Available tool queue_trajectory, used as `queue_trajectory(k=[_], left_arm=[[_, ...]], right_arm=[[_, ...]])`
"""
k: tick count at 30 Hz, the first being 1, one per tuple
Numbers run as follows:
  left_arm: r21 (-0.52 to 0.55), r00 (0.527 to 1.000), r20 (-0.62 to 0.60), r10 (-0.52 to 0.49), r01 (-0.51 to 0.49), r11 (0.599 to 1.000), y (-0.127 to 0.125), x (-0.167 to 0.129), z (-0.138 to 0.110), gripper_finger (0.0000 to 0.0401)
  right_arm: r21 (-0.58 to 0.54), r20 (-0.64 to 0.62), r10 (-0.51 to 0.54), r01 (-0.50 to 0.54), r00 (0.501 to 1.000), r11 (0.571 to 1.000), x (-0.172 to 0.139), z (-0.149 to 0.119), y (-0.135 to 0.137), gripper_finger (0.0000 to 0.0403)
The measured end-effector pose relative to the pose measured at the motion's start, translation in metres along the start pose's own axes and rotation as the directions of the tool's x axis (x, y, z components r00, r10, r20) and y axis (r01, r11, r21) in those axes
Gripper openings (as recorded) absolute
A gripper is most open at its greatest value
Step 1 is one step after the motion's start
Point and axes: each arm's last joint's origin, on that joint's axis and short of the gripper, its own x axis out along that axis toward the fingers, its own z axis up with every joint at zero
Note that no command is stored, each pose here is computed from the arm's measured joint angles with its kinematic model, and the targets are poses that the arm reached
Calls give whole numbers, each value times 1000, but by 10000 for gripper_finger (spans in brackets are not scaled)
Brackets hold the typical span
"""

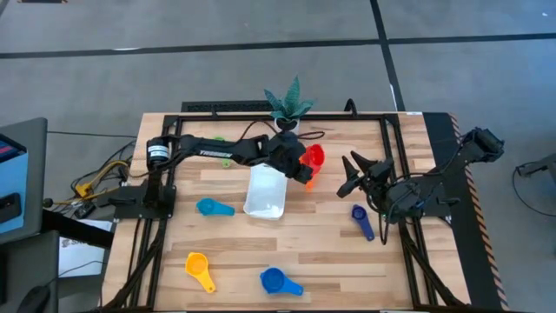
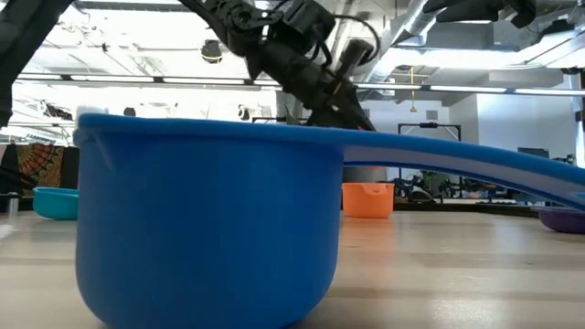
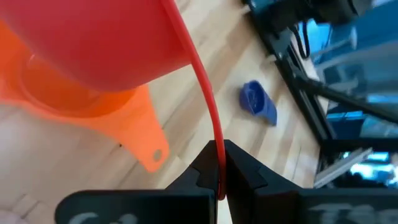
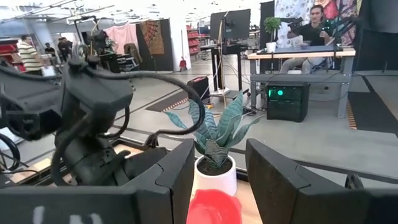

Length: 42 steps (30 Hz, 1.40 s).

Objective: Nest measuring cups in basket
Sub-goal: Stack the red measuring cup on top of the the orange measuring cup

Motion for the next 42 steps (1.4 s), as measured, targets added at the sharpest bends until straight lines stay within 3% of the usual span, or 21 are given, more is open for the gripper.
queue_trajectory(k=[5, 12, 17, 24, 42], left_arm=[[100, 990, -19, 139, -136, 986, -8, -7, 6, 0], [156, 974, -21, 225, -219, 963, -15, -15, 14, 0], [143, 977, -32, 213, -206, 968, -11, -5, 12, 0], [101, 976, -152, 154, -140, 985, 0, 27, 2, 0], [124, 977, -130, 169, -153, 980, -8, 22, 11, 0]], right_arm=[[-5, 0, 0, 0, 1000, 1000, 0, 0, 0, 171], [-5, 0, 0, 0, 1000, 1000, 0, 0, 0, 168], [-4, 0, 0, 0, 1000, 1000, 0, 0, 0, 167], [-9, 0, 3, -3, 1000, 1000, -1, 0, 0, 173], [-16, -3, 20, -20, 1000, 1000, -4, -1, 0, 180]])
